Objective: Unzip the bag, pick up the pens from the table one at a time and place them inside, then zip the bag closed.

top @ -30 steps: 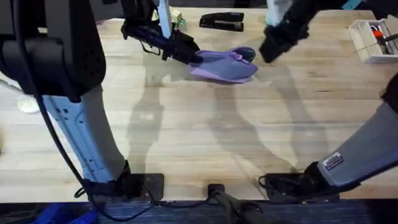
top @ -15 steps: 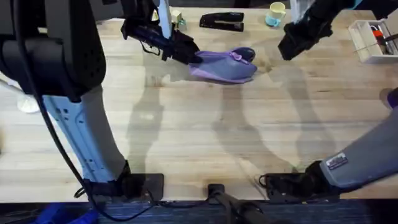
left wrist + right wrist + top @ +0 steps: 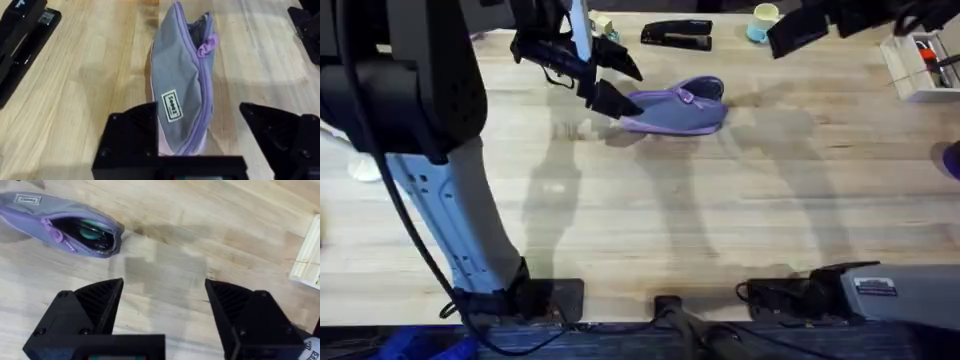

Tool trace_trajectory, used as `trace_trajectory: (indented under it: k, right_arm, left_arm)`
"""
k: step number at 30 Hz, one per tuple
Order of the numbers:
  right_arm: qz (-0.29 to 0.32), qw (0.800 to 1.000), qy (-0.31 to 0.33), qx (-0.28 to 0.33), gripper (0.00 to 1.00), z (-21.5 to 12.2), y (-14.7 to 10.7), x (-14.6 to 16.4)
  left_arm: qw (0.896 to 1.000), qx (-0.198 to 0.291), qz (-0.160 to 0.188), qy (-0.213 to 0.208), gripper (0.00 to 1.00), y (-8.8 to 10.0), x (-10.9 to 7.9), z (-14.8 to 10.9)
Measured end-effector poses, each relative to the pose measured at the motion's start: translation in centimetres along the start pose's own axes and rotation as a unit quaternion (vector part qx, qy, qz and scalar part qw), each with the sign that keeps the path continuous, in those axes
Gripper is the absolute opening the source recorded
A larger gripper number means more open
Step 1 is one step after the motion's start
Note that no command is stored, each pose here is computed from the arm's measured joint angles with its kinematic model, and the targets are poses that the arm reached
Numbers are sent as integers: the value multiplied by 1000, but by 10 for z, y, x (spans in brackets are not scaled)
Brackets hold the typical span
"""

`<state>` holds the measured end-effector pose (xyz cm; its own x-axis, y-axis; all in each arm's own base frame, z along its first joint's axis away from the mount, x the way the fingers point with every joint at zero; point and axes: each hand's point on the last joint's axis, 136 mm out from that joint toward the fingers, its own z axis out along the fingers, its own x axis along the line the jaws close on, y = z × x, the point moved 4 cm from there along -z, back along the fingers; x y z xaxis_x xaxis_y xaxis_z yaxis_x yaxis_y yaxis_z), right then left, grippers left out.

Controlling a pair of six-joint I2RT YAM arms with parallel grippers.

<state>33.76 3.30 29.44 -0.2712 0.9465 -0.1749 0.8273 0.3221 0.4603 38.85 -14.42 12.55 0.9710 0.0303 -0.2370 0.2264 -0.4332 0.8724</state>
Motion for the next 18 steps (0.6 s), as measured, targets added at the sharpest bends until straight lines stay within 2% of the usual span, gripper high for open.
trace_trajectory:
  k: [6,12,18]
  right_arm:
    - [17,1000,-1,-10,997,-11,-2,0]
    - [36,999,29,-5,997,-12,-3,16]
    - [15,997,79,-13,997,-16,2,48]
  left_arm:
    - [1000,3,-3,2,995,-2,0,-2]
    - [999,-2,-42,9,995,-6,-1,-21]
    - [998,18,-39,35,996,10,8,-47]
